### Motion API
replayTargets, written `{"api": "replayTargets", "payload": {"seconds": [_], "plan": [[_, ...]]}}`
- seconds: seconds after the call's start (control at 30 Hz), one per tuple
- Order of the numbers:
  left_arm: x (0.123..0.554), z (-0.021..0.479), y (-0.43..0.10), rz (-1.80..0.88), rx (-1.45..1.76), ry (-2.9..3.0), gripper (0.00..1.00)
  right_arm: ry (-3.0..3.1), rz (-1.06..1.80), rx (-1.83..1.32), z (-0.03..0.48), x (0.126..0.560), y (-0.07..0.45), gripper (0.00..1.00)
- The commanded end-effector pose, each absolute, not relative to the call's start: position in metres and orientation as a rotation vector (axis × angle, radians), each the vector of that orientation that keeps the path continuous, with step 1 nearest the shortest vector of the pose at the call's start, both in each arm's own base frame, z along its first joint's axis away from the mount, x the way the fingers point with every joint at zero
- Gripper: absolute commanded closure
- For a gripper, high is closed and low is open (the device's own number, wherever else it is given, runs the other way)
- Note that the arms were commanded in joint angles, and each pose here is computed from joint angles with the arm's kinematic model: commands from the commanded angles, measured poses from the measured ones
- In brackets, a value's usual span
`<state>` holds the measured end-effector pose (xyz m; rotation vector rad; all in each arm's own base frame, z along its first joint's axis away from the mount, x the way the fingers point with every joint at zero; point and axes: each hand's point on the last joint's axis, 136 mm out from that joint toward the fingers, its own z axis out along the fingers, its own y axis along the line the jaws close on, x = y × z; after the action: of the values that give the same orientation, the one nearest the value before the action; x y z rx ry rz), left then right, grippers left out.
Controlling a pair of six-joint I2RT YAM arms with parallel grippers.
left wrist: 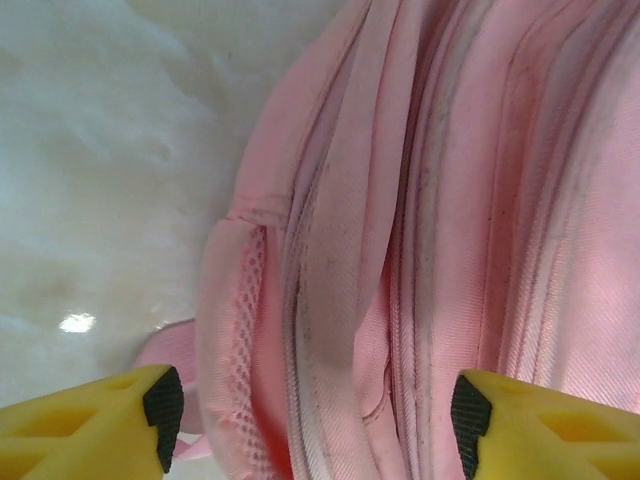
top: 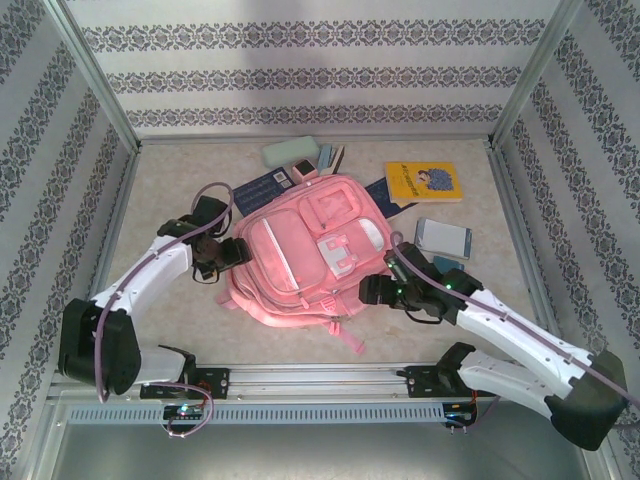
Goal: Pack the student bag
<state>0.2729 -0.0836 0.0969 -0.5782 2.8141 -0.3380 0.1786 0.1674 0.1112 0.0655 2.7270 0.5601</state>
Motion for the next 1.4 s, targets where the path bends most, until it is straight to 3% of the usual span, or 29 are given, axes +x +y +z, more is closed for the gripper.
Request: {"api": "replayTargets", "payload": {"seconds": [0.0, 0.13, 0.23, 0.37, 0.57, 0.8, 1.1, 1.37], "plan": [[0.278, 0.102, -0.088, -0.393, -0.618, 2.771, 0.26, 2.699, 0.637, -0.083, 0.121, 0.179, 0.192, 0.23], [0.277, 0.105, -0.079, -0.317, -0.610, 2.775, 0.24, 2.593, 0.513, -0.457, 0.141, 0.186, 0.216, 0.19], [0.275, 0.105, -0.078, -0.320, -0.631, 2.769, 0.23, 2.532, 0.561, -0.672, 0.150, 0.190, 0.247, 0.24], [0.274, 0.111, -0.078, -0.339, -0.624, 2.733, 0.23, 2.482, 0.591, -0.749, 0.159, 0.206, 0.290, 0.20], [0.265, 0.129, -0.075, -0.363, -0.590, 2.682, 0.22, 2.492, 0.678, -0.918, 0.143, 0.223, 0.345, 0.35], [0.246, 0.142, -0.082, -0.468, -0.521, 2.645, 0.25, 2.542, 0.851, -0.995, 0.123, 0.224, 0.385, 0.38], [0.235, 0.151, -0.081, -0.474, -0.458, 2.627, 0.26, 2.616, 0.938, -0.994, 0.097, 0.227, 0.406, 0.61], [0.238, 0.150, -0.085, -0.488, -0.406, 2.631, 0.26, 2.641, 0.860, -0.901, 0.088, 0.247, 0.390, 0.59]]}}
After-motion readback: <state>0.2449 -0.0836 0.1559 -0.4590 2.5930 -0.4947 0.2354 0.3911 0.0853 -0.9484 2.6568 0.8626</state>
